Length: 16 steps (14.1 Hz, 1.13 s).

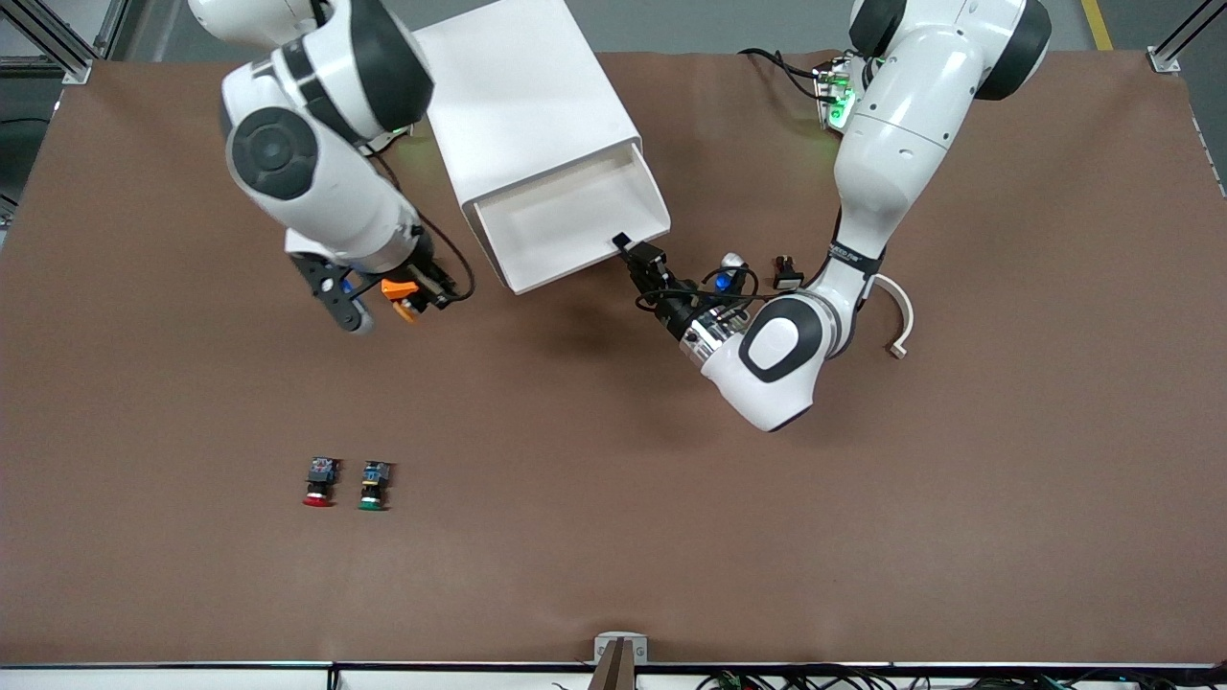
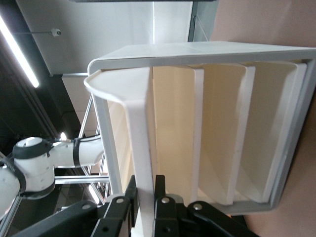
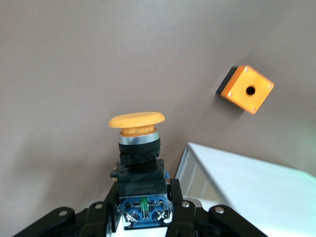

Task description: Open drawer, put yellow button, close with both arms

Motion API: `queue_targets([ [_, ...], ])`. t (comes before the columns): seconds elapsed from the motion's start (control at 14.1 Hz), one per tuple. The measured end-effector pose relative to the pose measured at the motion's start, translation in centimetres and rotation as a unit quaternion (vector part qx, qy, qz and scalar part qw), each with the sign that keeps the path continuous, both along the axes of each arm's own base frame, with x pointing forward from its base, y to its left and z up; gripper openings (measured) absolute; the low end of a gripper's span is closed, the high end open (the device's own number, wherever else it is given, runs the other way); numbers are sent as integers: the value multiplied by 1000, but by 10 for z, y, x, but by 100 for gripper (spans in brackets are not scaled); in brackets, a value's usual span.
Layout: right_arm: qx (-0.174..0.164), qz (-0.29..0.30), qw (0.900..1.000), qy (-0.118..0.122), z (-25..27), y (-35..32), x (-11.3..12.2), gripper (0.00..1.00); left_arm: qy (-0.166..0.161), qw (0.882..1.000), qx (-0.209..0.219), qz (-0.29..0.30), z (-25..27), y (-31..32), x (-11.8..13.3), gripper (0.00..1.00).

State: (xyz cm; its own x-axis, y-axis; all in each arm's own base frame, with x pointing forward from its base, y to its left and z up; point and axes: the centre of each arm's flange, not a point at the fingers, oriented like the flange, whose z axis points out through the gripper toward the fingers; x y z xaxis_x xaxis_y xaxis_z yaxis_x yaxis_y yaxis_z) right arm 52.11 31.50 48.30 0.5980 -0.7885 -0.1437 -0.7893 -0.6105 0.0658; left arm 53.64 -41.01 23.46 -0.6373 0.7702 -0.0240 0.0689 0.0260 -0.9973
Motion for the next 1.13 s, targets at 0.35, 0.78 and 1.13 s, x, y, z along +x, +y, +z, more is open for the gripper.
queue_targets([
  [0.35, 4, -65, 998, -22, -1, 81, -48, 42, -5, 1000, -4, 15, 1, 15, 13, 26],
  [0.78, -19, -124, 991, -39, -27, 164, -119, 42, -145, 979, -145, 14, 20, 26, 34, 88],
  [1.13, -17, -169, 985, -43, -48, 194, -138, 42, -305, 920, -244, -41, 27, 43, 51, 99],
])
